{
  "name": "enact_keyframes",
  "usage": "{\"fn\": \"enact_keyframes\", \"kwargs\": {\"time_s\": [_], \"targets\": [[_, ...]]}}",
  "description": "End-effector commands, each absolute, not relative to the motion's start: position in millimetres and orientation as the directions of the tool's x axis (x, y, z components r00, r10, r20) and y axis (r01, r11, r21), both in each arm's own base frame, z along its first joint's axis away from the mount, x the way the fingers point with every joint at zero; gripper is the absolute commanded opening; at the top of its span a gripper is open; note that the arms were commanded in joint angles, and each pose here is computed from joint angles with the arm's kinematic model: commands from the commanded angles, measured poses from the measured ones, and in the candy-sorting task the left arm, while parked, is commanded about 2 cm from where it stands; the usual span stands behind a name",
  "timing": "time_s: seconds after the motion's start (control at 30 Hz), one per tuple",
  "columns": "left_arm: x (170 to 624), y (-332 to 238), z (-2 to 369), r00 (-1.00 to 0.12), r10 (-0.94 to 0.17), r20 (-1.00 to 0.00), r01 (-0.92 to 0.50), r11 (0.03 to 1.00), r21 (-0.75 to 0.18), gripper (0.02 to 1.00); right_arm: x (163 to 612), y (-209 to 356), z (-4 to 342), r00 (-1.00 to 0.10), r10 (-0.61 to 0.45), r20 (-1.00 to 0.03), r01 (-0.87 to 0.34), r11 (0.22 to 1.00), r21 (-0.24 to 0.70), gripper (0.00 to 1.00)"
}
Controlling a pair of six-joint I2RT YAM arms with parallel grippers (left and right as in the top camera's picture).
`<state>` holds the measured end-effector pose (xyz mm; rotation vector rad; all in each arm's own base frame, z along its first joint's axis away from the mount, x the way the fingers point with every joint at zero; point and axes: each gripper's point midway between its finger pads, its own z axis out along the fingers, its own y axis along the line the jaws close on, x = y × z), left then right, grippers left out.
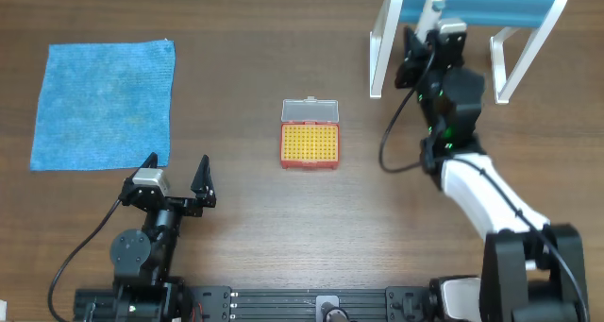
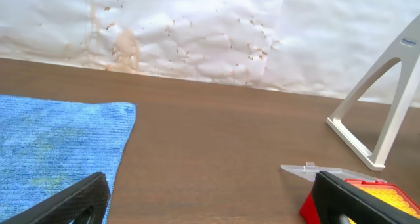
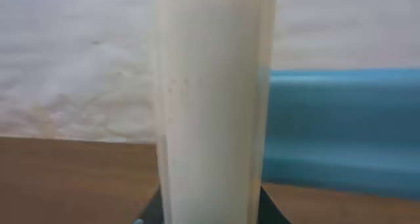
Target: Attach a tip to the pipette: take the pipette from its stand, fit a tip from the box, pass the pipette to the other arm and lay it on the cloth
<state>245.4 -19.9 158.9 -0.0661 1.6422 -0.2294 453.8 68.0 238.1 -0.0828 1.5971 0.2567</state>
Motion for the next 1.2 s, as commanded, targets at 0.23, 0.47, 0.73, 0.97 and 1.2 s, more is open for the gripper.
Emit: {"fn": "enact_keyframes", "kwargs": {"time_s": [0.23, 0.47, 0.73, 0.97, 1.2], "targets": [[245.0, -20.8, 157.8, -0.089, -0.172, -0.981, 0.102, 0.978, -0.180, 0.991, 313.5, 212.9, 232.7, 0.149, 0.199, -0.969, -0.725, 0.688, 0.030, 0.084], [245.0, -20.8, 157.8, -0.089, -0.172, -0.981, 0.102, 0.978, -0.180, 0.993, 313.9, 252.7, 215.3, 0.091, 0.188, -0.978, -0.781, 0.623, 0.047, 0.082], [245.0, -20.7, 157.8, -0.089, -0.172, -0.981, 0.102, 0.978, -0.180, 0.991, 351.0, 263.8, 184.8, 0.052, 0.147, -0.988, -0.741, 0.668, 0.061, 0.082], [245.0, -20.8, 157.8, -0.089, -0.172, -0.981, 0.102, 0.978, -0.180, 0.991, 360.8, 266.3, 169.7, 0.026, 0.133, -0.991, -0.726, 0.683, 0.073, 0.080], [245.0, -20.8, 157.8, -0.089, -0.172, -0.981, 0.102, 0.978, -0.180, 0.991, 363.4, 267.8, 167.3, 0.036, 0.118, -0.992, -0.726, 0.686, 0.055, 0.082]]}}
